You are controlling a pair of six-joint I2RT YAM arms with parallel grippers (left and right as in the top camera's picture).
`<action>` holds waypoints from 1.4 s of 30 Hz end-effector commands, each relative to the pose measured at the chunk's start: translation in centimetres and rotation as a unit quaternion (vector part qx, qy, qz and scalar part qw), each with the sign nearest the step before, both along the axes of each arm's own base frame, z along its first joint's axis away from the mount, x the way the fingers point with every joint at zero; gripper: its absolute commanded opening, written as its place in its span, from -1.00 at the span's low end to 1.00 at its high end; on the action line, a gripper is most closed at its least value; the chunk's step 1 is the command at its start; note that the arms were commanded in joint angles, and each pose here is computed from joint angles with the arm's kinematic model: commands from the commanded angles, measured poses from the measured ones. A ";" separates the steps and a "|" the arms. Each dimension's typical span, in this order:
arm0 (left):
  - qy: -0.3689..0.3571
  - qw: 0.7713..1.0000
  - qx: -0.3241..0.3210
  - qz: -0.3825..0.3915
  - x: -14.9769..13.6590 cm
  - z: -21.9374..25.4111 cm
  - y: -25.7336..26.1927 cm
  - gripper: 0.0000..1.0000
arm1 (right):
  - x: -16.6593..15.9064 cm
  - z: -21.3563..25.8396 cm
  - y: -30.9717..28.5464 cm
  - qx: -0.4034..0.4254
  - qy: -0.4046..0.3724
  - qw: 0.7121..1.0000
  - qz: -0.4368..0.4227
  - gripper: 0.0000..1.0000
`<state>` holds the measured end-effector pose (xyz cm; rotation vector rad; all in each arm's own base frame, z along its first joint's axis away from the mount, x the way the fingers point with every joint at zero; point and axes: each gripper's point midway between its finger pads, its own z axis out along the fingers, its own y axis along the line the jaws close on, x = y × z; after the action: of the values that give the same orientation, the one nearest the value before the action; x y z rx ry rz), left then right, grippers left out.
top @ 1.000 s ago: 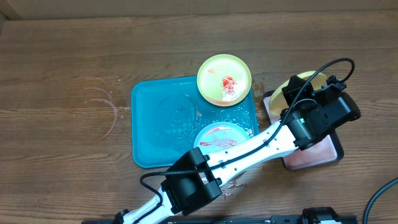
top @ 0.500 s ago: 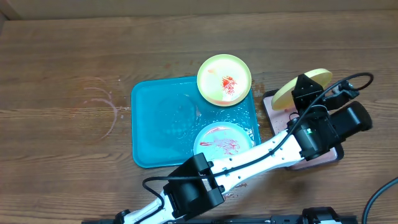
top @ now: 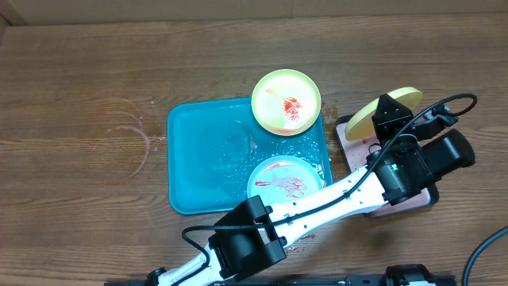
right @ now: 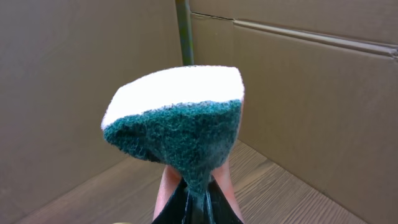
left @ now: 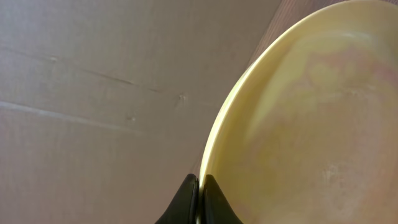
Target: Clean dirty plates on tray and stack at the side
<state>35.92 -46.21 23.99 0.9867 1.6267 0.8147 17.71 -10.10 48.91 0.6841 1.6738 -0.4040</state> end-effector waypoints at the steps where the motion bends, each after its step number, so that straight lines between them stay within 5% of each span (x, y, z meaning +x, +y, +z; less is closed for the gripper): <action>1: -0.013 1.000 -0.006 0.009 0.0 1.0 0.0 -0.91 | -0.1 0.3 0.0 0.002 -0.007 1.000 0.001 -0.92; 18: -0.004 1.000 -0.019 -0.003 -0.4 0.6 -0.6 -0.91 | 0.0 0.3 0.2 0.005 -0.008 1.000 0.006 -0.92; 22: 0.098 0.992 -0.028 -0.077 -2.1 -2.8 -2.2 -0.91 | 0.1 0.2 0.3 0.007 -0.008 1.000 0.011 -0.92; 27: 0.072 0.996 -0.037 -0.027 -1.6 -2.6 -0.8 -0.91 | 0.2 0.3 0.4 0.007 -0.009 1.000 0.012 -0.92; 38: 0.067 0.990 -0.120 0.000 0.9 1.6 1.1 -0.91 | 0.7 0.1 1.1 0.013 -0.007 0.999 0.035 -0.92; 42: 0.121 0.970 -0.211 0.002 2.5 5.2 3.6 -0.91 | 1.3 -0.2 1.6 0.018 -0.001 0.999 0.051 -0.92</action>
<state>36.75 -45.01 23.20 0.9947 1.8236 0.5854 18.43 -9.05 48.68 0.6407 1.6997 -0.3336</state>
